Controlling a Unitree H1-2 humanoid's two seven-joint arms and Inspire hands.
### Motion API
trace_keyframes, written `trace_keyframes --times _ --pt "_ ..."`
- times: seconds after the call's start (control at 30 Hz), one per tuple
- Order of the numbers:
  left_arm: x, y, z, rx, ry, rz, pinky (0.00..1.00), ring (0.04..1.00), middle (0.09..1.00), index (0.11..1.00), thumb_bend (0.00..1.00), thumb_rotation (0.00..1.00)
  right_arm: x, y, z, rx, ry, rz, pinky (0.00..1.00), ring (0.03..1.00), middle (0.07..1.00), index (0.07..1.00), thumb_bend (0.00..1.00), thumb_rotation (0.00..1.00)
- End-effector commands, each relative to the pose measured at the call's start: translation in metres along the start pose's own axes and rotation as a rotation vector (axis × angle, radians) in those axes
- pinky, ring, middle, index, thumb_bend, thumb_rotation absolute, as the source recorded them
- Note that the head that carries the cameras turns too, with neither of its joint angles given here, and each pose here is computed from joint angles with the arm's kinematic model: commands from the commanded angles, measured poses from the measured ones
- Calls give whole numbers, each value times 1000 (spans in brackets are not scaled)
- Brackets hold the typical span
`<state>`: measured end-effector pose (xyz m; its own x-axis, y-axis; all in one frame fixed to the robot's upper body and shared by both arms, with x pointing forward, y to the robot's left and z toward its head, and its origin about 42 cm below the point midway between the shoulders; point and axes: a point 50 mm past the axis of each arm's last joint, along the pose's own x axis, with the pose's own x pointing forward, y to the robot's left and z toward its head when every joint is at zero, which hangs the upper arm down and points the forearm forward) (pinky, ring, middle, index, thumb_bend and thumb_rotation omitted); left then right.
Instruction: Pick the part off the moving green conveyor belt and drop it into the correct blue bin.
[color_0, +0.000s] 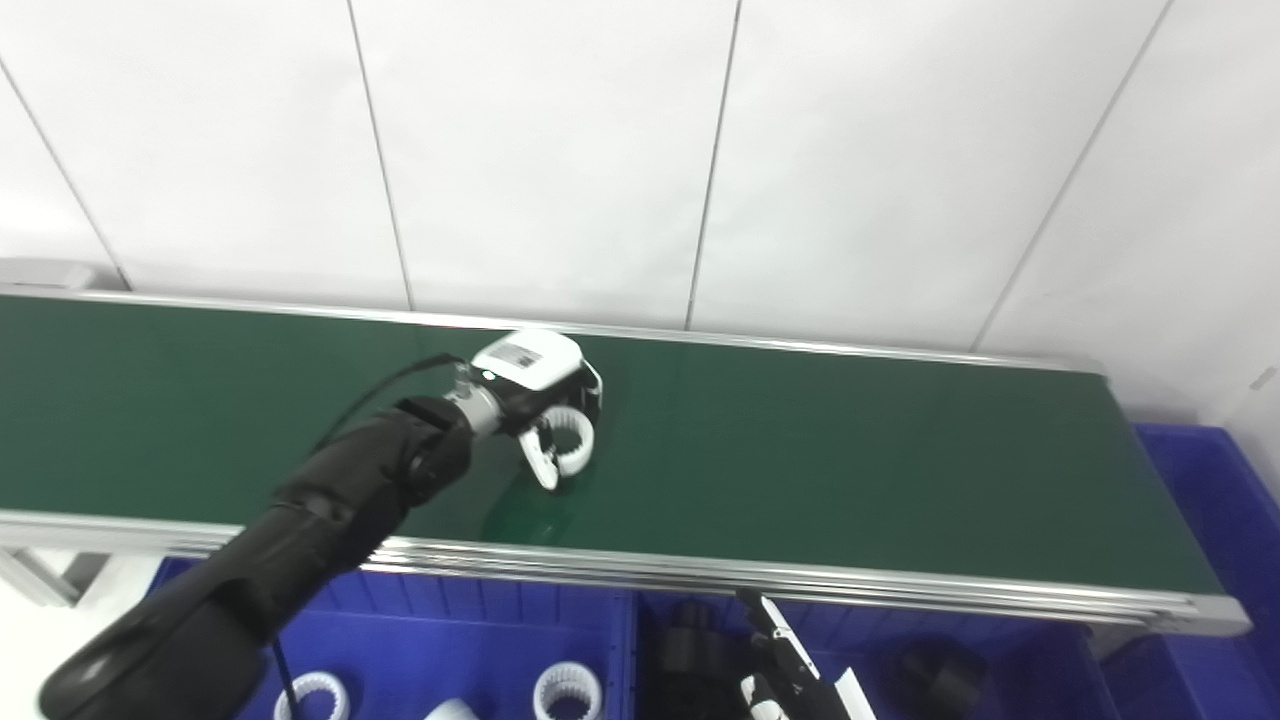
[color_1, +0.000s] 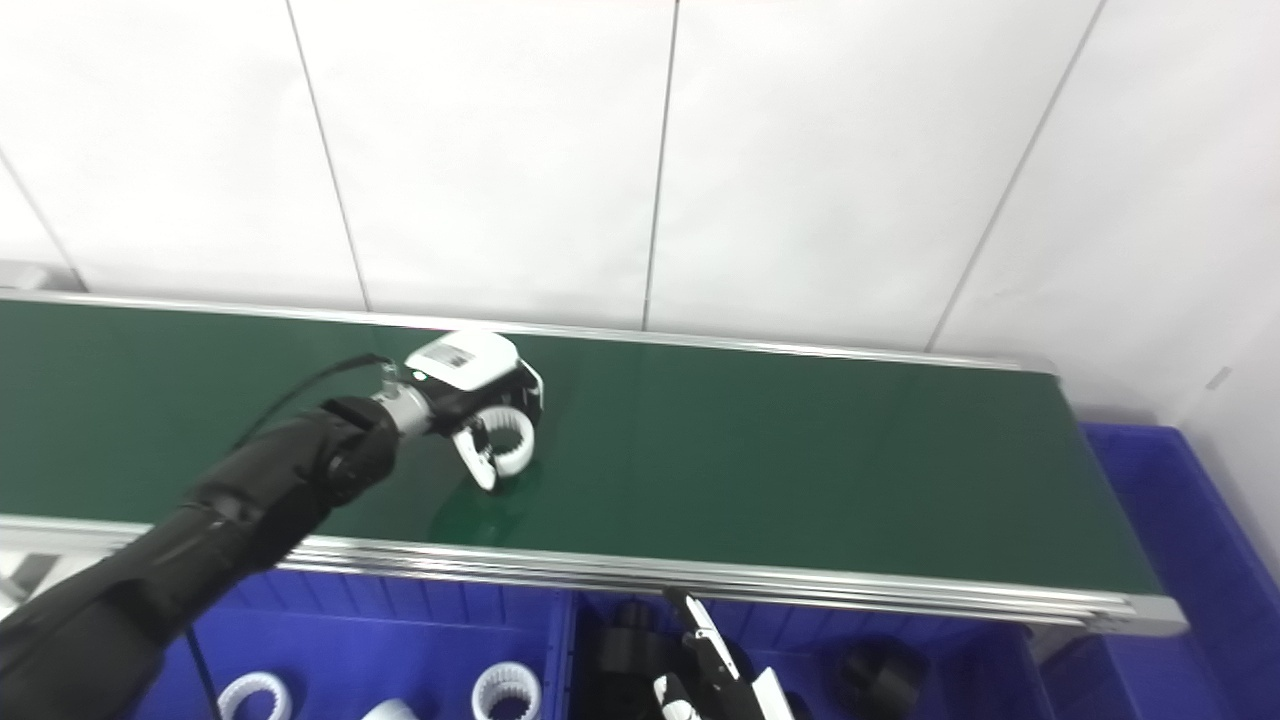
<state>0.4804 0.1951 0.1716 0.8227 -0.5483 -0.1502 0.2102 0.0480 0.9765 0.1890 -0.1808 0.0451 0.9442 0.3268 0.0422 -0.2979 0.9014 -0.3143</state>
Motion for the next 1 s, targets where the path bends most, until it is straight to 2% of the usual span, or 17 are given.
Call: trace_keyframes --times 0.0,0.2,0.3,0.53,0.8,0.97 --pt "-1 33 6 -32 -26 71 225 436 523 470 501 0 5 -2 8 8 -34 -12 916 957 978 957 321 961" --pt "-30 52 6 -110 -22 135 239 440 519 474 501 0 8 -2 6 -2 -35 -5 925 956 976 959 328 969" --pt "-42 58 2 -155 -41 161 277 448 512 473 501 0 9 -2 6 2 -33 -6 926 955 974 959 333 965" --pt "-69 61 2 -231 -61 191 281 442 519 473 499 0 11 -2 5 -10 -38 -5 929 957 975 957 327 953" --pt "-101 39 10 -323 -79 222 304 441 510 479 500 0 19 0 12 -9 -31 -1 941 969 982 964 322 971" --pt "-110 21 12 -381 -75 201 327 447 508 471 500 0 29 -1 16 -8 -40 -3 947 969 980 962 336 987"
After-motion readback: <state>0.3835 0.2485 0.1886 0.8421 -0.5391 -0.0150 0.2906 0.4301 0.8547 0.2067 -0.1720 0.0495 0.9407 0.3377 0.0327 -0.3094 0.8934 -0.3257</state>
